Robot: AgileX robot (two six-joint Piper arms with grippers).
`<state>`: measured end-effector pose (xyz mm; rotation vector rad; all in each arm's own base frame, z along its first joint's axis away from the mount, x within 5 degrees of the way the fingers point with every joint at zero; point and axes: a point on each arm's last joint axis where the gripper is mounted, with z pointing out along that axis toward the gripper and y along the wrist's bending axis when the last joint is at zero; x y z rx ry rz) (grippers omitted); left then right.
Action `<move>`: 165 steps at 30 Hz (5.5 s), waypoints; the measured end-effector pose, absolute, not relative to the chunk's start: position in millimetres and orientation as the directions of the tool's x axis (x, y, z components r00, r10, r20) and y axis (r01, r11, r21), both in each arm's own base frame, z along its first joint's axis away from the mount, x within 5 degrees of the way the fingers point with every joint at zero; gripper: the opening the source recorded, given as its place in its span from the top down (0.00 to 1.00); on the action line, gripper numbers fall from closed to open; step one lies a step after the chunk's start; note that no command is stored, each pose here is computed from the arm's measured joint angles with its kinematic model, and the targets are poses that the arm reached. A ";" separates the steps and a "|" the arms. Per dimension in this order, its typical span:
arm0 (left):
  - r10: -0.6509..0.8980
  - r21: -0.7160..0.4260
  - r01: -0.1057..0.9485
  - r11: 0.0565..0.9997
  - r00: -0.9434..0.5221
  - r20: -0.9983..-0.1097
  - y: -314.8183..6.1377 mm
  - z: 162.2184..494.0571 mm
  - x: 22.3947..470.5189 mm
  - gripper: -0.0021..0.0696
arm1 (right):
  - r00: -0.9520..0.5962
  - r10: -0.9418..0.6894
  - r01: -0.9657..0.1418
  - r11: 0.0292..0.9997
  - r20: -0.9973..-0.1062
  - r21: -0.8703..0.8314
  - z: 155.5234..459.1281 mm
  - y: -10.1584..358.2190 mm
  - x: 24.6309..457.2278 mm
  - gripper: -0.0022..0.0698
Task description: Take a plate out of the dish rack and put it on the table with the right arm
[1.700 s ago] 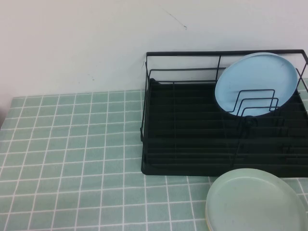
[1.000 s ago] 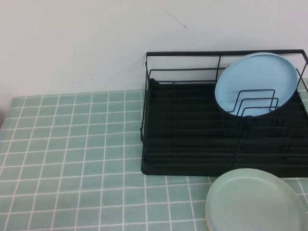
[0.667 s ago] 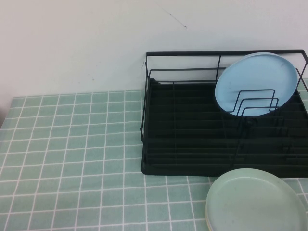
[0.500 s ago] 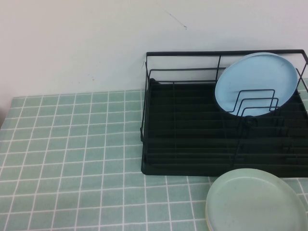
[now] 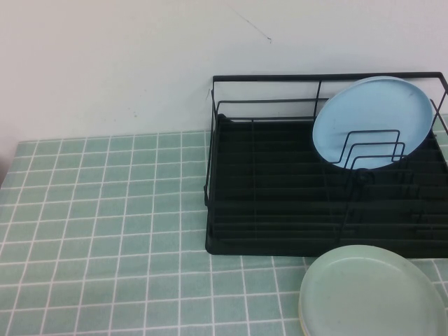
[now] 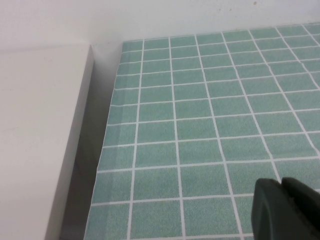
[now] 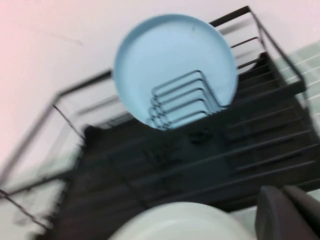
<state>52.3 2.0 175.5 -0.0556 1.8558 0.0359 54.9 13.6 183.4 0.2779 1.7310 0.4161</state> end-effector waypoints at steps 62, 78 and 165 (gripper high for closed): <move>-0.020 -0.004 -0.057 0.998 -0.281 -0.959 2.0 175.5 52.3 0.98 | -0.246 -0.640 -0.658 0.662 -0.728 -0.359 301.0 12.2 396.2 0.39; -0.020 -0.004 -0.057 0.998 -0.281 -0.959 2.0 175.5 52.3 0.98 | -0.154 -0.727 -0.669 0.575 -0.670 -0.470 272.8 22.3 435.3 0.39; -0.019 -0.003 -0.057 0.998 -0.281 -0.959 2.0 175.5 52.3 0.98 | -0.861 -0.166 -0.344 0.886 -0.480 0.311 285.9 36.5 182.5 0.86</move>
